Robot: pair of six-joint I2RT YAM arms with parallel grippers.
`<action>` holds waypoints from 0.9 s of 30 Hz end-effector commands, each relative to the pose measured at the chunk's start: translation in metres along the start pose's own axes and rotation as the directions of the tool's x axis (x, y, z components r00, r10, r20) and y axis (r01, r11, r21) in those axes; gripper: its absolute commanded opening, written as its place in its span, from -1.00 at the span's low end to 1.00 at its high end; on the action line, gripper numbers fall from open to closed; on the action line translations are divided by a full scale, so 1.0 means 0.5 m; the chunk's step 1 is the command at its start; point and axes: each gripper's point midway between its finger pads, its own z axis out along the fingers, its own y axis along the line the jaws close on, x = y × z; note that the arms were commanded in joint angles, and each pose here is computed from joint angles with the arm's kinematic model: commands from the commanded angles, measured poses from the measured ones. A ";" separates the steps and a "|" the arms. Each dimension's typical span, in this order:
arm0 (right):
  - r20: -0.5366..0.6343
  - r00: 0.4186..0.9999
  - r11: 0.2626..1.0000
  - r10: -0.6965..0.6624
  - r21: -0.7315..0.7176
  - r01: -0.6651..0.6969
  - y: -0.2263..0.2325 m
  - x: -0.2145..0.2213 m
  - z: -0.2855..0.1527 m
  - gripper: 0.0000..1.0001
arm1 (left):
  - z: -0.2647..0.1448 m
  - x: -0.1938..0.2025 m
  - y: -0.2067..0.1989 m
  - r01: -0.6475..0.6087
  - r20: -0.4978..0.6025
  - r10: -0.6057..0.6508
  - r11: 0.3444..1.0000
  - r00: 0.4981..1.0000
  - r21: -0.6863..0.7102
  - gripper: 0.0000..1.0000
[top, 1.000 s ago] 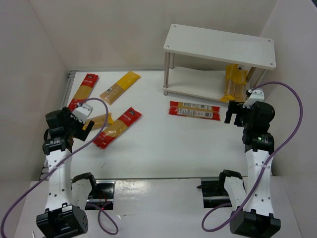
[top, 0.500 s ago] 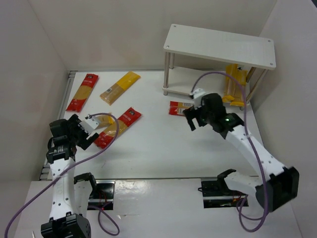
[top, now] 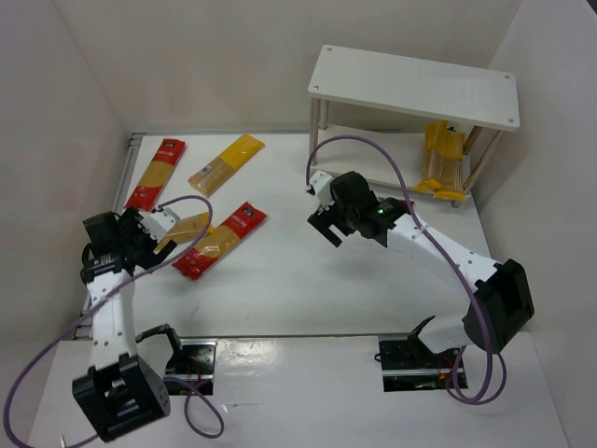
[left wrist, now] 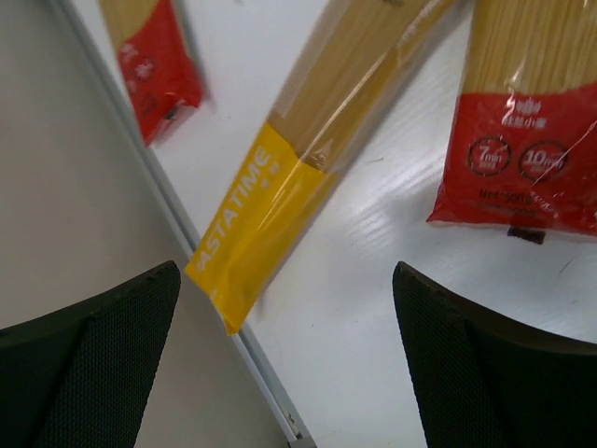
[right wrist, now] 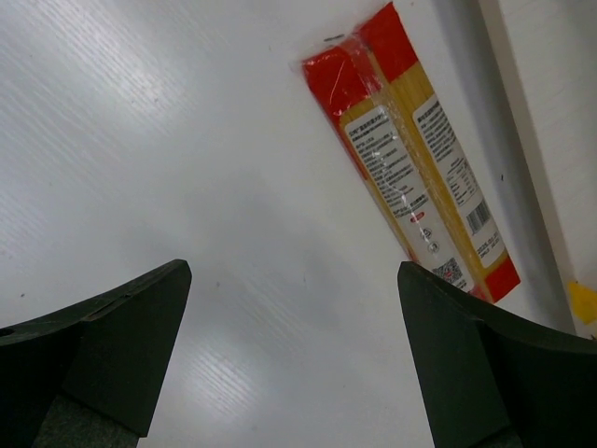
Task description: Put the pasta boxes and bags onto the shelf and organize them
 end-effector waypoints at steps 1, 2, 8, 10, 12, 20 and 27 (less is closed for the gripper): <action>0.049 0.999 1.000 0.015 -0.015 -0.014 -0.011 0.008 -0.027 1.00 | 0.046 0.029 -0.002 -0.170 0.016 0.169 0.979 0.986 0.109 1.00; 0.075 0.997 0.999 0.037 -0.008 -0.036 -0.020 0.006 -0.045 1.00 | 0.053 0.035 0.000 -0.186 0.019 0.185 0.974 0.982 0.131 1.00; 0.153 0.980 0.992 0.125 -0.008 -0.125 -0.065 0.042 -0.119 1.00 | 0.110 0.081 0.047 -0.275 0.029 0.276 0.931 0.961 0.242 0.85; 0.175 0.975 0.990 0.134 0.020 -0.140 -0.086 0.053 -0.143 1.00 | 0.131 0.095 0.044 -0.293 0.034 0.296 0.913 0.955 0.285 0.85; 0.178 0.971 0.986 0.158 0.030 -0.165 -0.099 0.067 -0.152 1.00 | 0.146 0.106 0.045 -0.321 0.019 0.330 0.900 0.944 0.296 0.85; 0.180 0.953 0.967 0.244 0.026 -0.252 -0.138 0.105 -0.155 1.00 | 0.219 0.163 -0.004 -0.347 0.020 0.370 0.850 0.929 0.396 0.85; 0.196 0.934 0.951 0.299 0.015 -0.307 -0.172 0.113 -0.160 1.00 | 0.266 0.183 0.006 -0.365 0.028 0.386 0.842 0.922 0.397 0.85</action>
